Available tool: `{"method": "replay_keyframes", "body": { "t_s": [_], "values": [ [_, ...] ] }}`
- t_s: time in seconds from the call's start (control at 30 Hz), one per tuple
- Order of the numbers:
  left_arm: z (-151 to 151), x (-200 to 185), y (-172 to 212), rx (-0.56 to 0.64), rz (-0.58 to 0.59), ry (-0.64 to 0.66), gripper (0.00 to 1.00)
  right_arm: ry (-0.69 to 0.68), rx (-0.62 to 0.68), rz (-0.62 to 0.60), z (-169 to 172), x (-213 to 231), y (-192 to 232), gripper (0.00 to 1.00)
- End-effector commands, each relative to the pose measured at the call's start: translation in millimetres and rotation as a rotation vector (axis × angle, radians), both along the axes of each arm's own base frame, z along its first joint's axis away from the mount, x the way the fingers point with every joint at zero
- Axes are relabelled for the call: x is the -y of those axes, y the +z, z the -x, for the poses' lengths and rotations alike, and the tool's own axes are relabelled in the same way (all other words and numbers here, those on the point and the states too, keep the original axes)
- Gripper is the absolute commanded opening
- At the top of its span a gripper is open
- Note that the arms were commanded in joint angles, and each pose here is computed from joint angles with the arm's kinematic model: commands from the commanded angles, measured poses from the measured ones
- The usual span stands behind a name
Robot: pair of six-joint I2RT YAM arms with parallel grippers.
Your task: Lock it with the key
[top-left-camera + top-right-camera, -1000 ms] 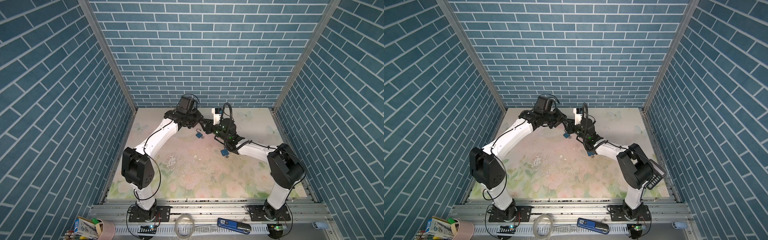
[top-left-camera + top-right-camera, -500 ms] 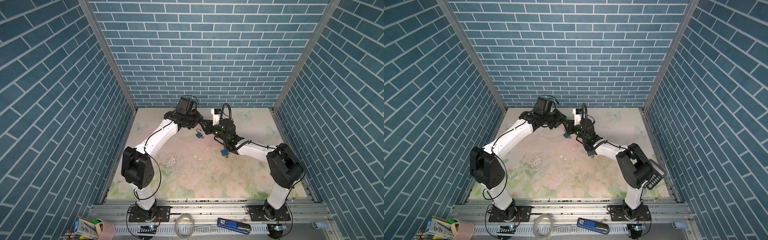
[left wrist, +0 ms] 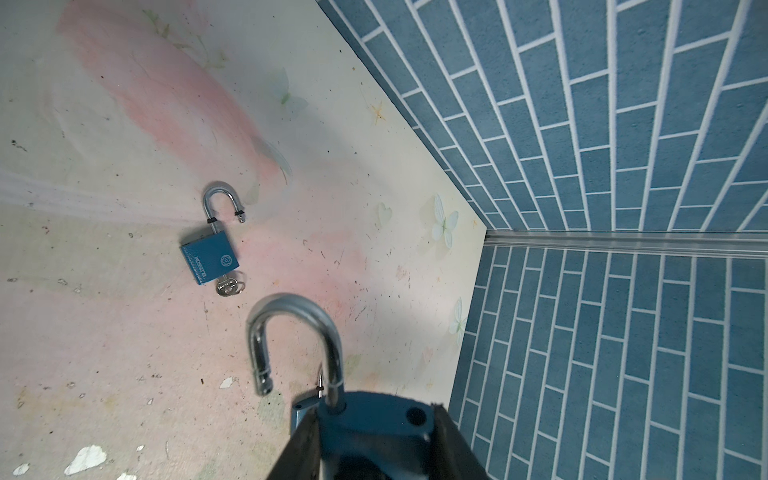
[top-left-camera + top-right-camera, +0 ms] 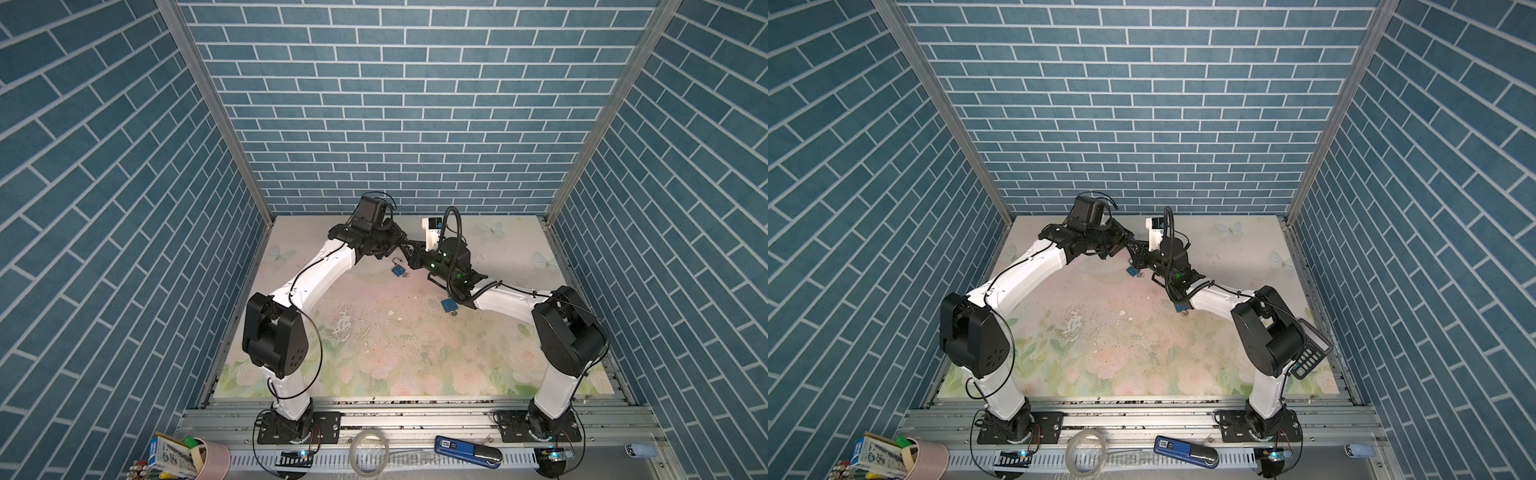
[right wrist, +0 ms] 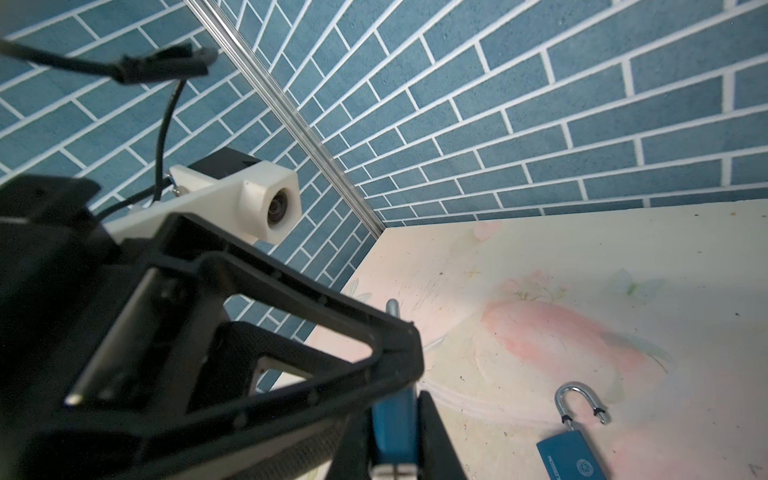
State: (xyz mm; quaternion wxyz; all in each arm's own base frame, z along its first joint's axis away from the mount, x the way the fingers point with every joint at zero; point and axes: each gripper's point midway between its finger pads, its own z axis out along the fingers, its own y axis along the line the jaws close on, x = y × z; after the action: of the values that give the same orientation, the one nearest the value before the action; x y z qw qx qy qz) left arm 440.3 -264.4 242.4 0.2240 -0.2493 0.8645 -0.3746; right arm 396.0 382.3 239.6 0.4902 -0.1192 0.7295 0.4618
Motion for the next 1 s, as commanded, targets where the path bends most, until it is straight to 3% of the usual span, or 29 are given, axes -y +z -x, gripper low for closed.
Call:
{"method": "replay_keyframes", "body": {
  "t_s": [0.0,0.07,0.13,0.43,0.6,0.67,0.73,0.77,0.83,0.97],
  "values": [
    [6,-2,24,0.07,0.025,-0.024,0.4,0.033,0.085,-0.017,1,-2,24,0.0],
    [9,-10,28,0.1,-0.003,-0.024,0.54,0.049,0.103,-0.021,3,1,28,0.0],
    [12,-20,32,0.12,-0.028,-0.017,0.62,0.098,0.125,-0.036,8,4,37,0.0],
    [32,-43,36,0.159,-0.07,-0.059,0.74,0.137,0.141,-0.023,9,21,48,0.0],
    [50,-53,33,0.193,-0.108,-0.144,0.75,0.229,0.143,0.007,23,31,54,0.0],
    [57,-55,37,0.253,-0.121,-0.182,0.76,0.248,0.131,0.021,25,37,53,0.0],
    [64,-51,50,0.388,-0.106,-0.228,0.78,0.268,0.112,0.027,28,42,53,0.0],
    [67,-52,54,0.434,-0.117,-0.243,0.85,0.277,0.104,0.029,30,44,53,0.0],
    [74,-56,61,0.549,-0.189,-0.291,0.88,0.293,0.086,0.03,33,46,51,0.0],
    [82,-61,62,0.647,-0.291,-0.362,1.0,0.337,0.052,0.032,40,46,51,0.0]
  ]
}}
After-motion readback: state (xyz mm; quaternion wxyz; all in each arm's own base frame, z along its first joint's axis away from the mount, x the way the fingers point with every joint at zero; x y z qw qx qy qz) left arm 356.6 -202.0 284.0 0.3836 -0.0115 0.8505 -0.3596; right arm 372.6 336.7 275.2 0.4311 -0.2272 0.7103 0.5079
